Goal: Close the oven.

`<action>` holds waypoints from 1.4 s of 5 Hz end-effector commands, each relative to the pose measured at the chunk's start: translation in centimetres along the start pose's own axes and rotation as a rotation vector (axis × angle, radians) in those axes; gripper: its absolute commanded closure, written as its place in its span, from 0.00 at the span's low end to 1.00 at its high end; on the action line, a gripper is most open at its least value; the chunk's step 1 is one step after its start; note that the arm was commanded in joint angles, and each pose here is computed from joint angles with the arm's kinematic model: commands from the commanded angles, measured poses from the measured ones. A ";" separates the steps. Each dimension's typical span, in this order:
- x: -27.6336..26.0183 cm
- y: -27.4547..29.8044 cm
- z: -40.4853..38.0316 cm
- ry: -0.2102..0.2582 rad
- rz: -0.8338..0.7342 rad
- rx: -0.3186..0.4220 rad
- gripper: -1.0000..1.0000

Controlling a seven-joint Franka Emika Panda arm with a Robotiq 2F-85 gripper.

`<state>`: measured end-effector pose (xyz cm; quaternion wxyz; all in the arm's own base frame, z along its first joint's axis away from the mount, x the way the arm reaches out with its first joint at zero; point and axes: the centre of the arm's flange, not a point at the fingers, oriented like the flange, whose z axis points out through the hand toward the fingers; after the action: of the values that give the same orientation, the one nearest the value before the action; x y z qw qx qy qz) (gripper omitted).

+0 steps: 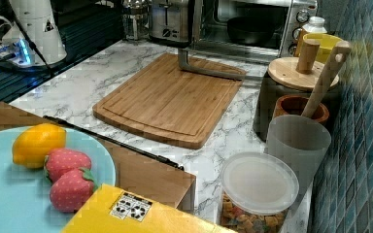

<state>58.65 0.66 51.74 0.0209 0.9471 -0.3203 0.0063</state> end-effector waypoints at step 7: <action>3.8 1.8 15.7 -0.240 -0.673 0.450 1.00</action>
<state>61.95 -1.16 40.50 -0.1844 0.9824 0.0251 -0.0150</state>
